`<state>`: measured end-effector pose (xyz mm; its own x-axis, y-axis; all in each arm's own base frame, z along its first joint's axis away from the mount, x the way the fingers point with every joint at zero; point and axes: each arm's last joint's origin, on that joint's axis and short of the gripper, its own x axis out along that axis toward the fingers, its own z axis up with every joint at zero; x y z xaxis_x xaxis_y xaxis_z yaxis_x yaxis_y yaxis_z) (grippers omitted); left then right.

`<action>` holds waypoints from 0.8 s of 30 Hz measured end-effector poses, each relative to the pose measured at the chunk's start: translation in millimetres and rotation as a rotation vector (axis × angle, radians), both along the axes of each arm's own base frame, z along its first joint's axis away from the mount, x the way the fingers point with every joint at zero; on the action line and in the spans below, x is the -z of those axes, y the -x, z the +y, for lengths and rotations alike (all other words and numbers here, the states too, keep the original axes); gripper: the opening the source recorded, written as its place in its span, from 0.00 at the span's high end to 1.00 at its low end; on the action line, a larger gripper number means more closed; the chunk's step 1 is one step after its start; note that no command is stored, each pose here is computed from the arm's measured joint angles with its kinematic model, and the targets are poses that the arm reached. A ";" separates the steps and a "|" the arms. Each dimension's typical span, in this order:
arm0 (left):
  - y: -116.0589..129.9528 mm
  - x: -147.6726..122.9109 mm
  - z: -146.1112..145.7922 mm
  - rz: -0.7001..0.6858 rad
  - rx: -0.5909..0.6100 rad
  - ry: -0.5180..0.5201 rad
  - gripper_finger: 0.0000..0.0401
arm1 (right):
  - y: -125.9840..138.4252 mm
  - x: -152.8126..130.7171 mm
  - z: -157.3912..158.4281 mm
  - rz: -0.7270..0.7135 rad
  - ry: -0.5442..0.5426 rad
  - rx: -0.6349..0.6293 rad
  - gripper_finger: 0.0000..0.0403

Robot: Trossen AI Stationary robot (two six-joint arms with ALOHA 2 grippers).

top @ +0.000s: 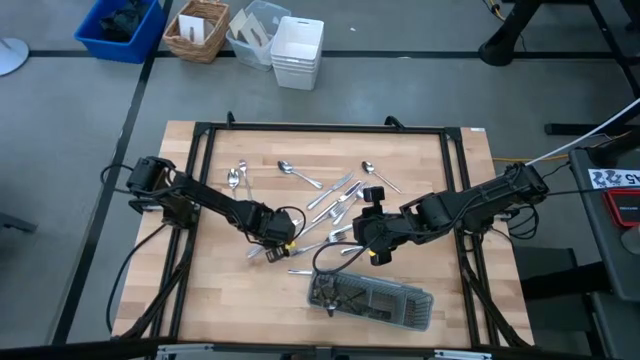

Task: Sort silverware
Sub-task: Put the knife into the gray silverware rack

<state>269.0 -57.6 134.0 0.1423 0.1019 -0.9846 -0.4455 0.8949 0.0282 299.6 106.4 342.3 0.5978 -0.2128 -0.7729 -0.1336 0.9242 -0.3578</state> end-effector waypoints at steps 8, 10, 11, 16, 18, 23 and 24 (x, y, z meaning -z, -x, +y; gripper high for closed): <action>3.1 1.2 -1.2 0.040 -0.012 0.061 0.82 | 0.0 0.0 -0.1 0.000 0.000 0.000 0.76; 3.4 1.3 -1.2 0.042 -0.016 0.065 0.82 | 0.0 0.0 -0.1 0.000 0.000 0.001 0.76; 3.4 1.3 -1.3 0.043 -0.016 0.067 0.82 | 0.0 0.0 0.0 0.000 0.000 0.000 0.76; 3.9 1.6 -1.4 0.047 -0.018 0.073 0.88 | 0.0 0.0 -0.1 0.000 0.000 0.000 0.76; 3.9 1.7 -1.5 0.046 -0.019 0.070 0.91 | 0.0 0.0 -0.1 0.000 0.000 0.000 0.76; 3.7 1.9 -1.6 0.043 -0.018 0.068 0.95 | 0.0 0.0 -0.1 0.000 0.000 0.001 0.76; 3.8 2.0 -1.6 0.042 -0.018 0.067 0.95 | 0.0 0.0 -0.1 0.000 0.000 0.000 0.76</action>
